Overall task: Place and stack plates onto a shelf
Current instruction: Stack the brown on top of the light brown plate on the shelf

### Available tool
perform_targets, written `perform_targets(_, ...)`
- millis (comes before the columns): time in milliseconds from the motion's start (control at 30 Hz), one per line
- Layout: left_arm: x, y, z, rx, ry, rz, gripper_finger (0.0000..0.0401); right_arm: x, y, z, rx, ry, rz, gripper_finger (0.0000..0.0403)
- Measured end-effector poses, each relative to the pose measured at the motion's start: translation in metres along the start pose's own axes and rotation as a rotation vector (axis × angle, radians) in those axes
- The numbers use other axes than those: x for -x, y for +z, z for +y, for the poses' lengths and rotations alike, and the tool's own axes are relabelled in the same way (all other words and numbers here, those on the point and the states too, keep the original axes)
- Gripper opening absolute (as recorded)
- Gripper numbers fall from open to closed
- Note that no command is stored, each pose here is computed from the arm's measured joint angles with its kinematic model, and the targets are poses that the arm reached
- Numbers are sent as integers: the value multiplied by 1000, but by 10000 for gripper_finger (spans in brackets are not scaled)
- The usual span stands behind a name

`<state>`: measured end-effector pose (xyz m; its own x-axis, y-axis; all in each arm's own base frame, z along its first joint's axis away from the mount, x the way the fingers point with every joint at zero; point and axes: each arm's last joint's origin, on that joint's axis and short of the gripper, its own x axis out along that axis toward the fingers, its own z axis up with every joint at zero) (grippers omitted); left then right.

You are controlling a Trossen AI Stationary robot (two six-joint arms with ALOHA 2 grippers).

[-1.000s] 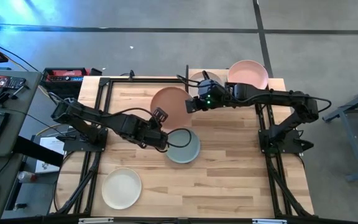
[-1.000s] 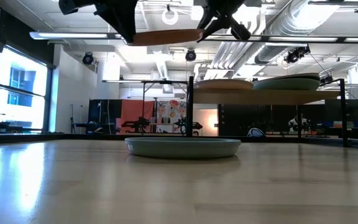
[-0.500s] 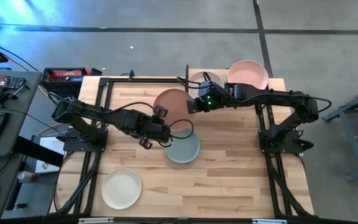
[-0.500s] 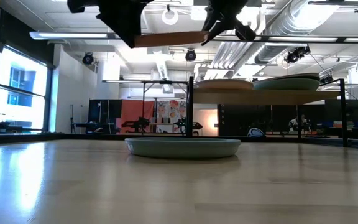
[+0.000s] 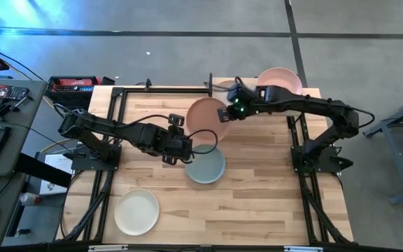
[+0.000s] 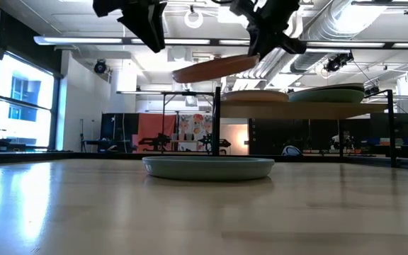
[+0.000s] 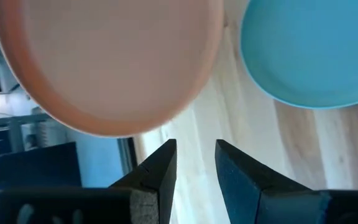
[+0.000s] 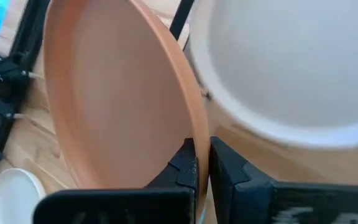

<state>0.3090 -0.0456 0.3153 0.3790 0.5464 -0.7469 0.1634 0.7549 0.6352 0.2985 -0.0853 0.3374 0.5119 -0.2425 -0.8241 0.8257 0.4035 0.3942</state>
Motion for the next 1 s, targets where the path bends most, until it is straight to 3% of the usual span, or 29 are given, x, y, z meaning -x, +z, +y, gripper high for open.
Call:
perform_targets(333, -6, -3, 9, 38, 33, 25, 102, 9, 58, -58, 35, 60, 13, 0)
perform_targets(533, -15, -6, 20, 161, 46, 51, 102, 15, 87, -98, 40, 145, 33, 0)
perform_targets(700, -23, -11, 32, 237, 59, 81, 102, 21, 101, -126, 28, 183, 31, 0)
perform_targets(1000, -40, -17, 57, 353, 94, 84, 102, 29, 113, -156, 47, 146, -10, 0)
